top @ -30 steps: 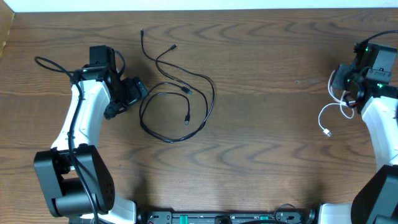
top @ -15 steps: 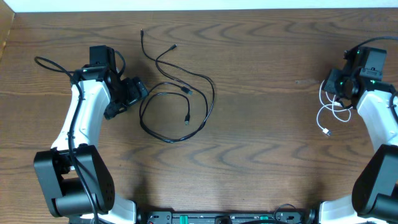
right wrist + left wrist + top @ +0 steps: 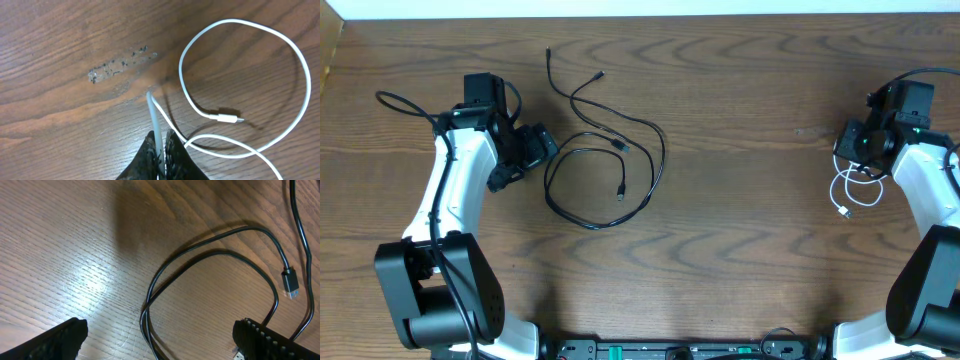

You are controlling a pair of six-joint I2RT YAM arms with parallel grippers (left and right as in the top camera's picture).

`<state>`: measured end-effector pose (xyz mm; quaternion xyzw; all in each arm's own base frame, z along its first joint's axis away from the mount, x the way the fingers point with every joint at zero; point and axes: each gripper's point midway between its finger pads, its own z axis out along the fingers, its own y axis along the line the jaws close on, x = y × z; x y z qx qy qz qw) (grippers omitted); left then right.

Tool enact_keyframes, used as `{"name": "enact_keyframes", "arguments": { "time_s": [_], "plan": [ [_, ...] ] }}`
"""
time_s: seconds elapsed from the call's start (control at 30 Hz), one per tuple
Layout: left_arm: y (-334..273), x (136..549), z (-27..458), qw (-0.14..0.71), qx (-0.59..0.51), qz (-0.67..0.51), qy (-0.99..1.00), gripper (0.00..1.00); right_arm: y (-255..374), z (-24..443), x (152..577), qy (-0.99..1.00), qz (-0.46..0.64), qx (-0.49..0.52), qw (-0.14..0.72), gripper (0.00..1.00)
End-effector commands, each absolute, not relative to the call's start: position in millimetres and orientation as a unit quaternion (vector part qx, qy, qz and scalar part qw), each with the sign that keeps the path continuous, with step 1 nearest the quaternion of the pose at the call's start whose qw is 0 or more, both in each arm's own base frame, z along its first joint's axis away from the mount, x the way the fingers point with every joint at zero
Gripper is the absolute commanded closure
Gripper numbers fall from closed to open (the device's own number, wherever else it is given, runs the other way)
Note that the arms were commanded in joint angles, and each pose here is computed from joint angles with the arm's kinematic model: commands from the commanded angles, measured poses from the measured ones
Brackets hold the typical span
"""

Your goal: Untangle cables

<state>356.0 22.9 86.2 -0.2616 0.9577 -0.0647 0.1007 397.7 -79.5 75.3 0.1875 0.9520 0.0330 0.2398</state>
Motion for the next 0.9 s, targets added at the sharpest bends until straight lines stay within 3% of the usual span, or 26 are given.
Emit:
{"name": "enact_keyframes", "arguments": {
  "time_s": [0.0,0.03,0.1,0.13,0.2,0.3,0.6,0.73,0.87],
  "plan": [
    [26,354,82,0.095,-0.264,-0.057,0.958,0.02,-81,72,397,0.952,0.032,0.19,0.238,0.82],
    [26,354,82,0.095,-0.264,-0.057,0.958,0.02,-81,72,397,0.952,0.032,0.19,0.239,0.72],
    [26,354,82,0.095,-0.264,-0.057,0.958,0.02,-81,72,397,0.952,0.031,0.19,0.238,0.4],
    [26,354,82,0.095,-0.264,-0.057,0.958,0.02,-81,72,397,0.952,0.031,0.19,0.238,0.28],
    [26,354,82,0.095,-0.264,-0.057,0.958,0.02,-82,73,398,0.952,0.028,0.191,0.24,0.14],
    [26,354,82,0.095,-0.264,-0.057,0.958,0.02,-92,72,396,0.951,0.001,0.197,0.239,0.02],
    [26,354,82,0.095,-0.264,-0.057,0.958,0.02,-163,88,376,0.915,-0.212,0.246,0.24,0.01],
    [26,354,82,0.095,-0.264,-0.057,0.958,0.02,-150,95,405,0.915,-0.156,0.231,0.293,0.01],
    [26,354,82,0.095,-0.264,-0.057,0.958,0.02,-100,107,446,0.922,-0.011,0.138,0.36,0.01]
  ]
}}
